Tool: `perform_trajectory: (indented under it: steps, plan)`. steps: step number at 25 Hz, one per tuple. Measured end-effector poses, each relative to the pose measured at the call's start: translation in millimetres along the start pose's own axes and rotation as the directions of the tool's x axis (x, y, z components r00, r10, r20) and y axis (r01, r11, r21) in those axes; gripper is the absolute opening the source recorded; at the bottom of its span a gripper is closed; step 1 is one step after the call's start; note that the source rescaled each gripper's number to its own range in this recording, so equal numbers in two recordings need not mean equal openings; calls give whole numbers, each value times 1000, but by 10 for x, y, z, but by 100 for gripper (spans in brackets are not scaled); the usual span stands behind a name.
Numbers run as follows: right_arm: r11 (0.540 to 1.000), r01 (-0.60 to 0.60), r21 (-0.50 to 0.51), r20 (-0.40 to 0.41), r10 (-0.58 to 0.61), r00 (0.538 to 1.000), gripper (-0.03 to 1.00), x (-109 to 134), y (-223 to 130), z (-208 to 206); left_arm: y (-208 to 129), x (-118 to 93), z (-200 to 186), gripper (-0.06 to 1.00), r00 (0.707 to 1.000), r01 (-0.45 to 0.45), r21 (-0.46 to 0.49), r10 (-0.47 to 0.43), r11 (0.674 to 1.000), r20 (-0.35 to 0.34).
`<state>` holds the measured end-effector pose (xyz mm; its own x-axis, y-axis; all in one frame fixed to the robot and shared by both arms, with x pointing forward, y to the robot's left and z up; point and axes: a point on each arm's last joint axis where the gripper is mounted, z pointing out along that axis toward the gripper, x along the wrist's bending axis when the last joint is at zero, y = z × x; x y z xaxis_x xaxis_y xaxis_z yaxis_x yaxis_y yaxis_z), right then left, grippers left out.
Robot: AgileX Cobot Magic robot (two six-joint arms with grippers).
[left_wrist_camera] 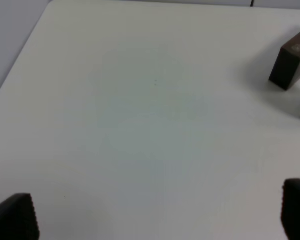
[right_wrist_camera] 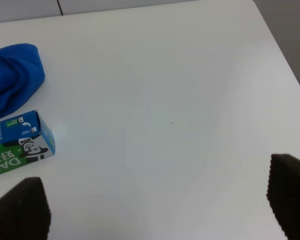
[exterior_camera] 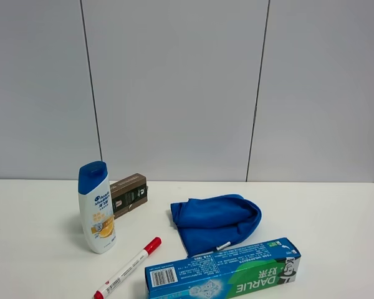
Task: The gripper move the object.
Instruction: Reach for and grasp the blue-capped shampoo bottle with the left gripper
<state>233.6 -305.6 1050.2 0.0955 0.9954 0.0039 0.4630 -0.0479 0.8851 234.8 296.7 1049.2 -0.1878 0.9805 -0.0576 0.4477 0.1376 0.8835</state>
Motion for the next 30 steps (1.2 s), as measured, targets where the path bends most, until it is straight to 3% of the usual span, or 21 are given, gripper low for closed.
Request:
perform_trajectory:
  steps: [24,30]
  plan:
    - [1000,0,0,0,0,1000,100,0,0,0,0,-1,0,100,1000,0,0,0,1000,1]
    - [1000,0,0,0,0,1000,100,0,0,0,15,-83,-3,100,995,50,-13,-48,999,92]
